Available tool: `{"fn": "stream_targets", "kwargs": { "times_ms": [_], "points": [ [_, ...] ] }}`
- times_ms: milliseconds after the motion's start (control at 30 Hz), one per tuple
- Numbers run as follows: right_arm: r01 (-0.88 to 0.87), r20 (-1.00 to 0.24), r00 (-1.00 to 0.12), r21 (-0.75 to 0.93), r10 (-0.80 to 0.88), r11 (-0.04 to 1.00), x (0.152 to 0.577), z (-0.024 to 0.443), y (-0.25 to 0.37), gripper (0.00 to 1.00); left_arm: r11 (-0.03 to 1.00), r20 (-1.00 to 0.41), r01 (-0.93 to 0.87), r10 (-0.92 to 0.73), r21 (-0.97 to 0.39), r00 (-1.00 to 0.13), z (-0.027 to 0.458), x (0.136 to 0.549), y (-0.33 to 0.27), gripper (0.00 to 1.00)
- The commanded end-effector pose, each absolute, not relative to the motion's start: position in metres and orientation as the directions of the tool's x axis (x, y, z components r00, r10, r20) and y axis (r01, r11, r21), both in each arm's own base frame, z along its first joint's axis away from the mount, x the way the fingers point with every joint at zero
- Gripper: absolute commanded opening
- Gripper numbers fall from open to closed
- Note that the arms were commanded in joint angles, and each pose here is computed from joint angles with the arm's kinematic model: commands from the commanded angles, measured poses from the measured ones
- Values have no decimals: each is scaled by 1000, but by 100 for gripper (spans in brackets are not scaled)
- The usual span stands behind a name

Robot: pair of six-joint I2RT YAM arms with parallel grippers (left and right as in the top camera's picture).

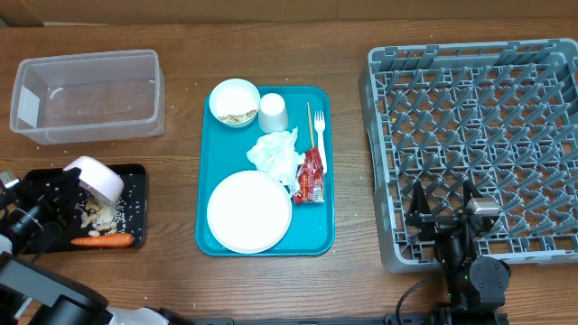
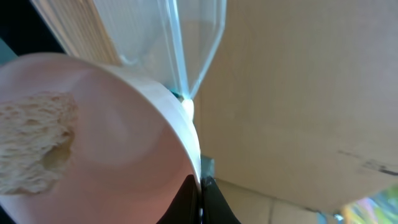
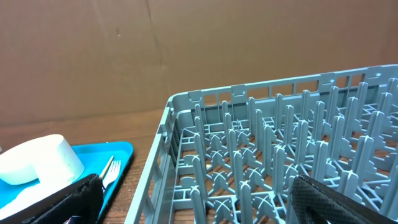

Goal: Sort waste into correct bins and load items into the dishwasher rack
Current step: 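Tilt the bowl to dump rice and shells onto the black tray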

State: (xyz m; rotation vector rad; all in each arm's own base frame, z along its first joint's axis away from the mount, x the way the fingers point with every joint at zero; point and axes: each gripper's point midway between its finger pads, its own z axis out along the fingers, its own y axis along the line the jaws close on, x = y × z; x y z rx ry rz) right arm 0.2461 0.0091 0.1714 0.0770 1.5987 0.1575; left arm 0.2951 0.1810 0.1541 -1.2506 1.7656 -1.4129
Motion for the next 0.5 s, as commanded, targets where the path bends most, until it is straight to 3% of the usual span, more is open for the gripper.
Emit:
{"fn": "stream_targets", "kwargs": {
  "times_ms": [0,100,233,367,467],
  "points": [
    [-36,-988,-28,151,151,988,246,170,6,100,22,72,-198,-888,-980,-455,169,296,178,4],
    [-36,-988,-29,152,151,988,246,170,6,100,-25,179,-371,-905,-928,-386,144,291,184,4],
    [-36,-988,-28,151,151,988,246,170,6,100,7,125,-303,-902,-953,-414,153,294,184,4],
    [-36,-988,-28,151,151,988,246,170,6,100,-39,134,-217,-885,-975,-445,170,294,177,4],
    [-36,-988,-28,151,151,988,246,170,6,100,-54,172,-277,-889,-959,-423,161,293,178,4]
  ]
}}
